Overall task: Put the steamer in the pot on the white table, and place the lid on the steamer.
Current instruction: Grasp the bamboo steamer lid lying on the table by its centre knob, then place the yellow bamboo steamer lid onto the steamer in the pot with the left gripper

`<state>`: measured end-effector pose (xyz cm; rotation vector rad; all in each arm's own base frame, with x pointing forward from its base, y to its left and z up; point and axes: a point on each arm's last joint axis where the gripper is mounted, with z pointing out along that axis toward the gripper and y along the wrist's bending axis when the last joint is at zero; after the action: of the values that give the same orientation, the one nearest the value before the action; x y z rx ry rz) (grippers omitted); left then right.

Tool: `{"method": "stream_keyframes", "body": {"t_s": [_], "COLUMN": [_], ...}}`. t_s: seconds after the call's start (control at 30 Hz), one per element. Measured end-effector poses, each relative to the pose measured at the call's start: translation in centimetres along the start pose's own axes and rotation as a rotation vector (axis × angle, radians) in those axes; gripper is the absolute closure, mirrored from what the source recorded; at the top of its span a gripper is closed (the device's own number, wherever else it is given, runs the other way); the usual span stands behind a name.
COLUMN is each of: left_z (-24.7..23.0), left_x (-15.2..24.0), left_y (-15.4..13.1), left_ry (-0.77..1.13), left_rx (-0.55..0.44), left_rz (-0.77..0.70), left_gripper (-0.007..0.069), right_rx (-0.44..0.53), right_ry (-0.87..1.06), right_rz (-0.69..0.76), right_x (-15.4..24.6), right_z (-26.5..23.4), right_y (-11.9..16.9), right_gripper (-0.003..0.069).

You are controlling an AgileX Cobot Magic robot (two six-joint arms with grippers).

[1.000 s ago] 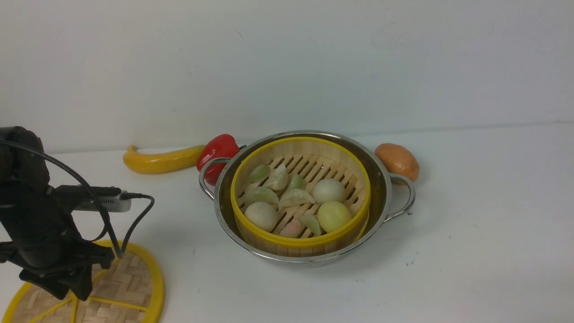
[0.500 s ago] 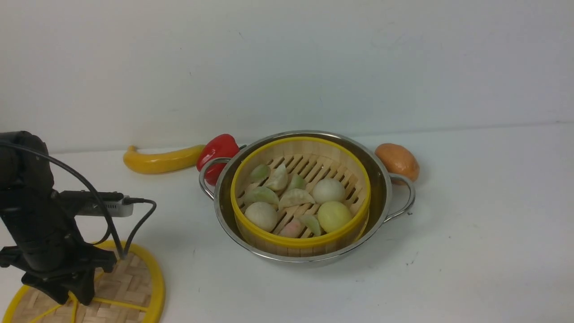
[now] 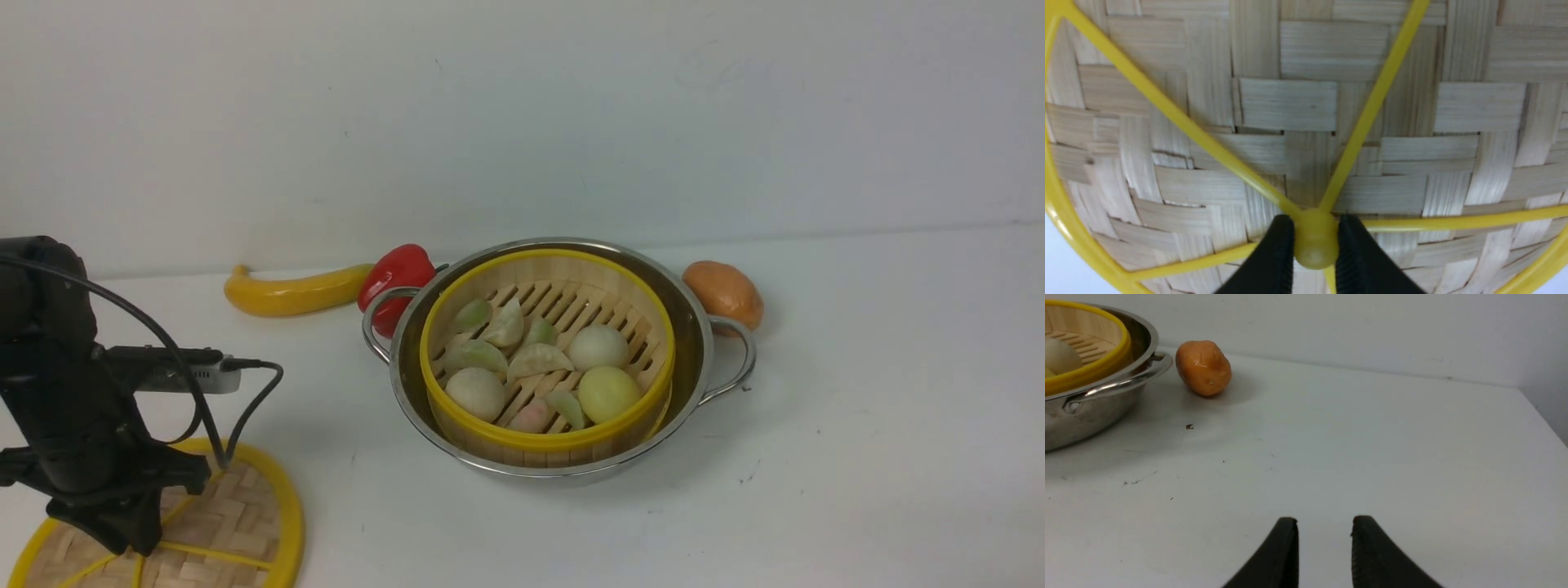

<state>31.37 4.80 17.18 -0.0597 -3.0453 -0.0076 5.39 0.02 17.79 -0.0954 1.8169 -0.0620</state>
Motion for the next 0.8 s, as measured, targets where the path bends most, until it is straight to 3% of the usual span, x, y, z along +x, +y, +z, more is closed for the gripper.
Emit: {"method": "stream_keyframes", "body": {"t_s": [0.2,0.47,0.8], "left_z": [-1.9,-8.9,-12.5], "left_x": [-0.4,-1.6,-0.7], "left_y": [-0.1,0.0,-2.0], "left_ry": [0.015,-0.2,-0.308], "left_rx": [0.024,0.02,0.117], "left_rz": [-0.011,-0.024,-0.011], "left_gripper": [0.0506,0.0506,0.0506], "right_rx": [0.0,0.0,0.0], "right_ry": [0.0,0.0,0.0], "right_rz": [0.0,0.0,0.0], "right_x": [0.0,0.0,0.0], "right_z": [0.0,0.0,0.0], "right_y": [0.0,0.0,0.0], "right_gripper": [0.0476,0.0468,0.0459]}}
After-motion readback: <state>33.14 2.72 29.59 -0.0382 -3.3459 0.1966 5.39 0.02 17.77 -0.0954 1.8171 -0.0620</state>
